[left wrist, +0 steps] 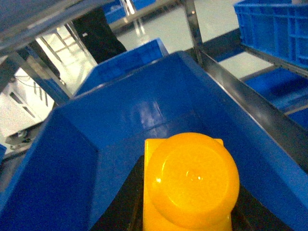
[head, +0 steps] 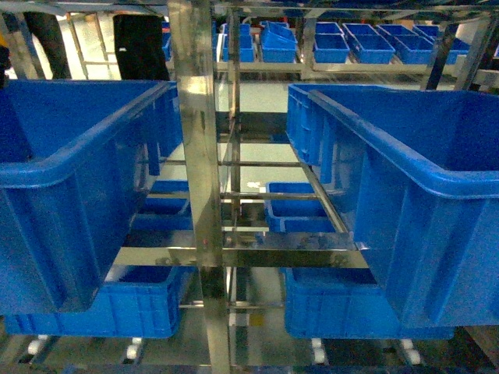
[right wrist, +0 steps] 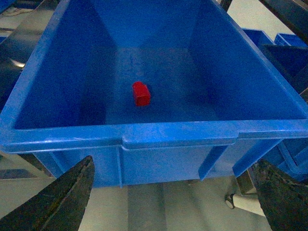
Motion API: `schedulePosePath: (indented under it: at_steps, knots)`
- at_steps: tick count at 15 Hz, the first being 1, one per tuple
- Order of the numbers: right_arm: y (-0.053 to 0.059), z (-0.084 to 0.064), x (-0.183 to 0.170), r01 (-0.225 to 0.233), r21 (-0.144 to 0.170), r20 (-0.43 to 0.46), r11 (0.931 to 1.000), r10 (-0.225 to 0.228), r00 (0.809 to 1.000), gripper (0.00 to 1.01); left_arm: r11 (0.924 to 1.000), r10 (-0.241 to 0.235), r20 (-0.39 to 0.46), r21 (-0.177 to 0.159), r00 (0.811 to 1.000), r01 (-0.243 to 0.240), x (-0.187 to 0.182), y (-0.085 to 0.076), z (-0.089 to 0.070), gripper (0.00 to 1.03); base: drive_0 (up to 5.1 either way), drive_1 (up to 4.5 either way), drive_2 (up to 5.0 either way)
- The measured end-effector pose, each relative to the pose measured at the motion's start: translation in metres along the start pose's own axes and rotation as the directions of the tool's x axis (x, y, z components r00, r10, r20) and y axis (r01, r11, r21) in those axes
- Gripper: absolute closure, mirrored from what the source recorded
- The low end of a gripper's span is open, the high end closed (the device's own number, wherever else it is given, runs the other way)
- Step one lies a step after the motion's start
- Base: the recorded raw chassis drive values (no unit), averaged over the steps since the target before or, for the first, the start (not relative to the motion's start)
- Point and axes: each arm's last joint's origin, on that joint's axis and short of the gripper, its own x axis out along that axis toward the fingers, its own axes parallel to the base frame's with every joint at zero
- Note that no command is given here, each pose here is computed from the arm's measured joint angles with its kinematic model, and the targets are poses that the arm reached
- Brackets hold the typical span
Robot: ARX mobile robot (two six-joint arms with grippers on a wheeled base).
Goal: Sort and place red and yellow blocks in left bins
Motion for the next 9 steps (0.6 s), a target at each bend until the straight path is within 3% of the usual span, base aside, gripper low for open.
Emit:
schedulePosePath:
  at_steps: [3,7,9]
  knots:
    - [0.000,0.000,0.000,0.000,0.000,0.000,1.0000,0.000,1.000,0.03,0.9997,-0.020,-0.064,0.009,0.998,0.021,0.025,0.014,-0.002,0.76,0.0,0.00,0.0]
    - [0.000,0.000,0.000,0.000,0.000,0.000,1.0000,0.000,1.000,0.03,0.9996,-0.027,-0.214,-0.003,0.976,0.027,0.065,0.032,-0.029,0.76,0.0,0.00,0.0]
    - [0.000,0.000,0.000,0.000,0.000,0.000,1.0000,0.000,1.000,0.03,0.9999,0.011,-0.238,-0.006,0.971,-0.012,0.089,0.047,-0.036,0.76,0.0,0.00,0.0]
